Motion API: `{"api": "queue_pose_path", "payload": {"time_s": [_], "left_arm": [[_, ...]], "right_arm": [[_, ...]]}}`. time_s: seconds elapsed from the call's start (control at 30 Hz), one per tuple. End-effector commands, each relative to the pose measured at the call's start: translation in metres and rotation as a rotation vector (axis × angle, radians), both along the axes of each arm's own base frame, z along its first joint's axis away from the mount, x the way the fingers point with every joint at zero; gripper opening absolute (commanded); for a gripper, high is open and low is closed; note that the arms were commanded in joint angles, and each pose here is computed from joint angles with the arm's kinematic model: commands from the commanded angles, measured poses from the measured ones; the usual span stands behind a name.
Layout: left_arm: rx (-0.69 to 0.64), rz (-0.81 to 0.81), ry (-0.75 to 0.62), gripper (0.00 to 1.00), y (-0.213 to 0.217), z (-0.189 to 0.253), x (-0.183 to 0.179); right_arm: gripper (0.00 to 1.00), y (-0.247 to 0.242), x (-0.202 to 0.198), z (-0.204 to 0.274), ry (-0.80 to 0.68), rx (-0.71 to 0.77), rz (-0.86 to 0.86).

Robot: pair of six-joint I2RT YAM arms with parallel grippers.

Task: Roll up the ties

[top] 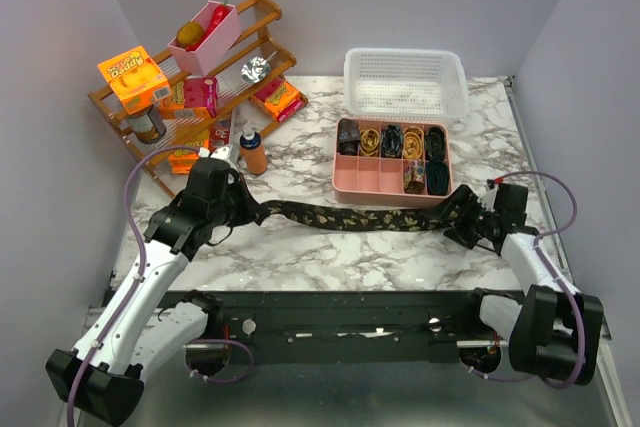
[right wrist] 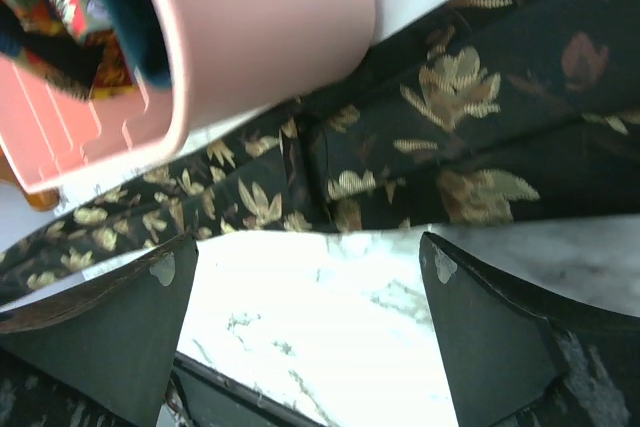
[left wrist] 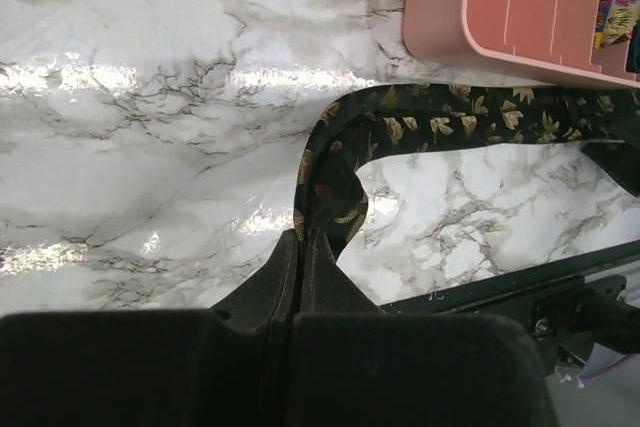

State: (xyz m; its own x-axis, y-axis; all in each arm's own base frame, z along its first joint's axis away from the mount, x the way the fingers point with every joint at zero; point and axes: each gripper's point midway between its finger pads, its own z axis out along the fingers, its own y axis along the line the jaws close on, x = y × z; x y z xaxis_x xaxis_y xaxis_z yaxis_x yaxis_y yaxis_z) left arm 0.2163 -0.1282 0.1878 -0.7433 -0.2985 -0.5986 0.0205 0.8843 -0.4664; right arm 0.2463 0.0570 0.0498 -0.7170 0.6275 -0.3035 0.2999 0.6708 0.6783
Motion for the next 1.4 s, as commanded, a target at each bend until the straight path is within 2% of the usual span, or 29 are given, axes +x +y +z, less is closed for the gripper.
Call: {"api": "queue_pose_path", "payload": {"time_s": [0.0,0.2,0.33,0.53,0.73,0.77,0.8,0.87,0.9,0.97,1.0,1.13,1.23,1.37], "left_arm": [[0.012,0.062,0.037,0.0,0.007,-0.009,0.003],[0.007,0.089,0.082,0.0,0.009,-0.012,-0.003],[-0.016,0.091,0.109,0.0,0.008,-0.014,-0.012],[-0.065,0.112,0.148,0.0,0.009,-0.016,-0.03],[-0.028,0.168,0.195,0.0,0.022,-0.036,-0.044],[0.001,0.186,0.206,0.03,0.027,-0.041,-0.045],[0.014,0.189,0.211,0.17,0.029,-0.043,-0.045],[0.069,0.209,0.224,0.29,0.038,-0.048,-0.045],[0.089,0.218,0.223,0.41,0.042,-0.048,-0.044],[0.131,0.234,0.226,0.53,0.049,-0.05,-0.043],[0.166,0.262,0.213,0.64,0.056,-0.049,-0.04],[0.267,0.324,0.195,0.8,0.072,-0.044,-0.023],[0.296,0.32,0.155,0.82,0.072,-0.034,-0.005],[0.194,0.219,0.047,0.83,0.04,-0.018,0.031]], "right_arm": [[1.0,0.005,-0.014,0.024,-0.005,-0.022,0.07],[1.0,0.01,-0.015,0.058,-0.066,-0.035,0.125],[1.0,-0.002,-0.003,0.076,-0.151,-0.116,0.084],[1.0,-0.014,0.024,0.076,-0.186,-0.155,0.051],[1.0,-0.014,0.037,0.072,-0.198,-0.153,0.08],[1.0,-0.013,0.036,0.072,-0.2,-0.151,0.084],[1.0,-0.013,0.036,0.072,-0.204,-0.154,0.089],[1.0,-0.012,0.035,0.071,-0.201,-0.15,0.096],[1.0,-0.012,0.035,0.071,-0.203,-0.151,0.097],[1.0,-0.012,0.034,0.068,-0.197,-0.152,0.095],[1.0,-0.012,0.034,0.067,-0.196,-0.154,0.093],[1.0,-0.016,0.035,0.066,-0.194,-0.17,0.081],[1.0,-0.02,0.038,0.066,-0.192,-0.19,0.068],[1.0,-0.026,0.043,0.066,-0.186,-0.213,0.037]]}}
